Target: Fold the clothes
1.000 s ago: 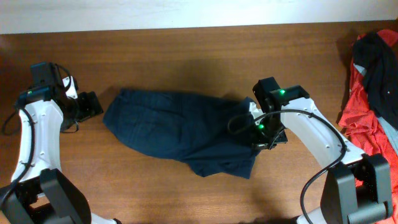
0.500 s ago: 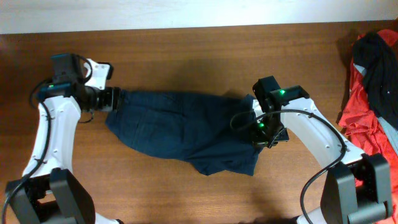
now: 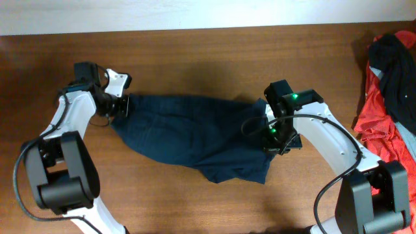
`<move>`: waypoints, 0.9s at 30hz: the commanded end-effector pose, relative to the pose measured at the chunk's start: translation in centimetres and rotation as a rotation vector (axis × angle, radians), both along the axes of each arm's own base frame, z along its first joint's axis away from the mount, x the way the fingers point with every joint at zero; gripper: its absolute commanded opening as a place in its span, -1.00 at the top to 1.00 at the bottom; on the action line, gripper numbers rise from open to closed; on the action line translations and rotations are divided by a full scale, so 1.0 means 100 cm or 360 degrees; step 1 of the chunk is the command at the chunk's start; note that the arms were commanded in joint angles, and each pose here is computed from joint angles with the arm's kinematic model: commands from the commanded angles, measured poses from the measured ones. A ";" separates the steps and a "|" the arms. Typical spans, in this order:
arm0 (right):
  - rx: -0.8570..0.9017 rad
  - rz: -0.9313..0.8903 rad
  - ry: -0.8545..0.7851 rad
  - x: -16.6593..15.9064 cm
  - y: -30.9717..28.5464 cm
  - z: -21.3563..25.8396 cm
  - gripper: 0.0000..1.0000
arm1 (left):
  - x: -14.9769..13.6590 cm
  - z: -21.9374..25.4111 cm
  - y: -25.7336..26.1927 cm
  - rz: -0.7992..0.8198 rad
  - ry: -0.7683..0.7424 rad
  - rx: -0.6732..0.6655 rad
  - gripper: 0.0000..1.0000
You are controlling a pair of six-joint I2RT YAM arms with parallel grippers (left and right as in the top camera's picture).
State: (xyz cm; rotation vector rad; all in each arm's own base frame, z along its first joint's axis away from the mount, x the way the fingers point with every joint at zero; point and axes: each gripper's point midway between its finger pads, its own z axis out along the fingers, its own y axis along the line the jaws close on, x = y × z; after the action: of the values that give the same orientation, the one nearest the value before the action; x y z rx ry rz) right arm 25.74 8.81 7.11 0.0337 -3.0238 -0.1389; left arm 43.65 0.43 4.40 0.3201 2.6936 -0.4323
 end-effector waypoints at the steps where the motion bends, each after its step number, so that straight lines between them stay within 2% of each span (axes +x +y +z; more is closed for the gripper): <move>1: -0.0032 -0.0013 0.0013 -0.002 -0.004 -0.002 0.92 | 0.024 0.026 -0.032 -0.0105 -0.0204 -0.0286 0.87; 4: -0.0032 -0.0013 0.0013 -0.002 -0.004 -0.002 0.91 | 0.037 0.033 -0.031 -0.0069 -0.0286 -0.0293 0.97; 9: -0.0037 -0.0011 0.0007 -0.001 -0.004 -0.003 0.91 | 0.058 0.034 -0.030 -0.0088 -0.0432 -0.0266 0.98; 13: -0.0042 -0.0011 0.0003 0.000 -0.005 -0.003 0.92 | 0.068 0.011 -0.041 -0.0056 -0.0405 -0.0309 0.96; 15: -0.0041 -0.0012 -0.0001 0.000 -0.005 -0.003 0.91 | 0.067 -0.002 -0.048 -0.0051 -0.0358 -0.0329 0.88; 17: -0.0037 -0.0012 -0.0012 0.002 -0.004 -0.003 0.74 | 0.067 -0.004 -0.049 -0.0054 -0.0349 -0.0331 0.66; 19: -0.0033 -0.0013 -0.0028 0.004 -0.003 -0.003 0.40 | 0.069 0.003 -0.047 -0.0047 -0.0375 -0.0331 0.35; 20: -0.0031 -0.0013 -0.0035 0.006 -0.003 -0.003 0.29 | 0.071 0.011 -0.044 -0.0044 -0.0403 -0.0331 0.07; 22: -0.0028 -0.0015 -0.0052 0.007 -0.003 -0.002 0.21 | 0.074 0.030 -0.040 -0.0045 -0.0460 -0.0349 -0.51; 23: -0.0022 -0.0015 -0.0076 0.009 -0.003 0.001 0.11 | 0.075 0.050 -0.034 -0.0032 -0.0501 -0.0347 -0.90; 27: -0.0053 -0.0037 -0.0202 0.015 -0.008 0.018 0.09 | 0.067 0.085 -0.017 0.0025 -0.0534 -0.0321 -0.94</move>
State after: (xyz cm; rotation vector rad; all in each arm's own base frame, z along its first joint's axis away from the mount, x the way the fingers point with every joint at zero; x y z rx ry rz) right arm 26.67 8.67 7.10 0.0256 -3.0675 -0.1230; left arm 49.60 -2.87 5.98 0.2869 2.4228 -0.6334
